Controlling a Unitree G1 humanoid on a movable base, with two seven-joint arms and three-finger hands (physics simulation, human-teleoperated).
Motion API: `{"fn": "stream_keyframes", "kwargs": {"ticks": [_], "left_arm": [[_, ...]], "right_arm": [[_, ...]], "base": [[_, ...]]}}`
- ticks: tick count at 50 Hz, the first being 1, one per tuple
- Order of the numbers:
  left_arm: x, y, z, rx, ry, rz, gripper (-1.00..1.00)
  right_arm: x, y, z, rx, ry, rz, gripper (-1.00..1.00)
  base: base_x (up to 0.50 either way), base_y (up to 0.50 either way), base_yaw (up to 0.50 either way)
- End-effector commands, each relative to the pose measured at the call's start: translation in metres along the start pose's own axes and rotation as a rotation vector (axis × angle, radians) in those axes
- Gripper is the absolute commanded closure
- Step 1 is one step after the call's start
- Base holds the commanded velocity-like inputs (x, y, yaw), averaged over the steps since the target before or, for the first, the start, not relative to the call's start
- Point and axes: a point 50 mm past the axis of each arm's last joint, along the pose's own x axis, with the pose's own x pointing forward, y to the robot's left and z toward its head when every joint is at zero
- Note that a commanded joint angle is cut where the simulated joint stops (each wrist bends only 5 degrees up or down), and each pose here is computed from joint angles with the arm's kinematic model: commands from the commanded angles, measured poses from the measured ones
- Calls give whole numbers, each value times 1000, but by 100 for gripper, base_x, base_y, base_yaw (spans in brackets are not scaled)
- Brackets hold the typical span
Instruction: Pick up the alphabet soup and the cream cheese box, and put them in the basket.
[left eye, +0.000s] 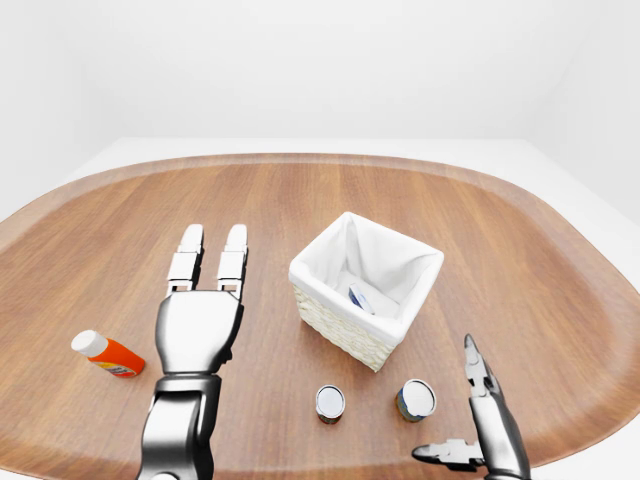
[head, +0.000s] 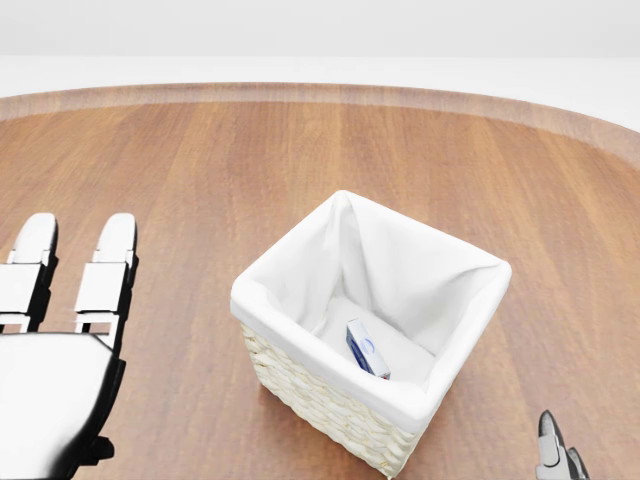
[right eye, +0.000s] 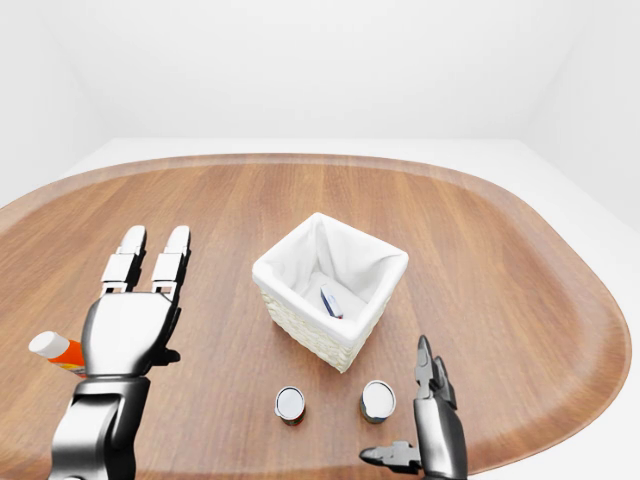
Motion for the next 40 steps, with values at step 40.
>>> {"fn": "stream_keyframes", "kwargs": {"ticks": [40], "left_arm": [[-1, 2, 1, -1, -2, 3, -100]], "right_arm": [[5, 46, -19, -143, -70, 72, -100]], "base": [[0, 0, 0]]}}
